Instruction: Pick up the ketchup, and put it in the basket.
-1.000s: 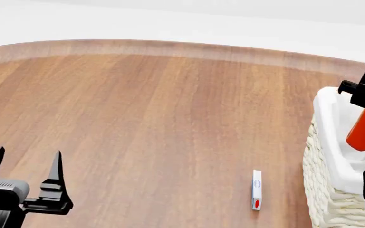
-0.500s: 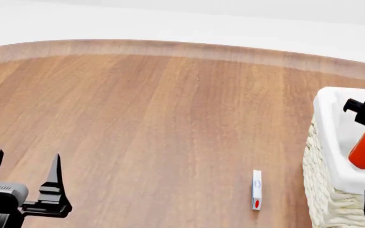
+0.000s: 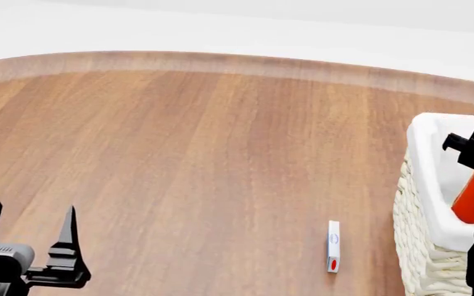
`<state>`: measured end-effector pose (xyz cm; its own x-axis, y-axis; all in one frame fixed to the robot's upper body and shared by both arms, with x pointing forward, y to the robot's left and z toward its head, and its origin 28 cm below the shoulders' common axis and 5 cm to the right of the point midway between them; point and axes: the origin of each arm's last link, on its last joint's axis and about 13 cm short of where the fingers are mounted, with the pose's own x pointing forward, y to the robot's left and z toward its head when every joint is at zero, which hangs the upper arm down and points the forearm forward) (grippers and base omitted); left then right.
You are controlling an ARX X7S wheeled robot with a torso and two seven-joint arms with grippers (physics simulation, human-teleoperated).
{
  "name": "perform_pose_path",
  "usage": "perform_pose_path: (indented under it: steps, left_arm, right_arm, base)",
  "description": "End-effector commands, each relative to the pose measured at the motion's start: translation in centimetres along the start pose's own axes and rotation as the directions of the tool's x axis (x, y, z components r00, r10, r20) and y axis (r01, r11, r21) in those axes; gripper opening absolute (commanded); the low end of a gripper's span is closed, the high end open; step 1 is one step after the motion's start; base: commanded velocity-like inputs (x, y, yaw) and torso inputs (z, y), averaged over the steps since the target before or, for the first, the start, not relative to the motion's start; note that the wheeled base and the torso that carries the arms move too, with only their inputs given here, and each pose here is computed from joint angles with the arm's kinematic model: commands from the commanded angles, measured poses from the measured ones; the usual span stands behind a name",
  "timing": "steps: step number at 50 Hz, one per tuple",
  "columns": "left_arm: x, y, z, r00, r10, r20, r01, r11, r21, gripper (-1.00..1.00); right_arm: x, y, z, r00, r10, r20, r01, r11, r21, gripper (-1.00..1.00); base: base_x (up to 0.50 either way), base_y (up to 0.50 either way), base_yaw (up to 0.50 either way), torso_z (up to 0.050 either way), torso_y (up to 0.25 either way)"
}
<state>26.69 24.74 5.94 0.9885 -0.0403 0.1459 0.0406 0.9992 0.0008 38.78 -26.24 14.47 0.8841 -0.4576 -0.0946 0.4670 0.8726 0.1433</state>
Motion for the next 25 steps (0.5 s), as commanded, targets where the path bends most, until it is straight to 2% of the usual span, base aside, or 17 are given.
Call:
perform_pose_path:
  steps: [1, 2, 25]
  left_arm:
    - [-0.08, 0.09, -0.24, 1.0, 0.004, -0.006, -0.004, 1.0, 0.001, 1.0]
    - [-0.07, 0.09, -0.25, 1.0, 0.004, -0.006, -0.004, 1.0, 0.0, 1.0]
    - [-0.3, 0.11, -0.43, 1.0, 0.009, -0.012, -0.009, 1.0, -0.002, 1.0]
  right_arm:
    - [-0.16, 0.06, -0.68, 1.0, 0.011, -0.023, -0.01, 1.0, 0.007, -1.0]
    - [-0.16, 0.06, -0.68, 1.0, 0.012, -0.023, -0.012, 1.0, 0.008, 1.0]
    - [-0.14, 0.18, -0.68, 1.0, 0.009, -0.018, -0.009, 1.0, -0.024, 1.0]
  base:
    - [0.0, 0.0, 0.0, 0.0, 0.0]
    - [0.0, 0.0, 0.0, 0.0, 0.0]
    - [0.0, 0.0, 0.0, 0.0, 0.0]
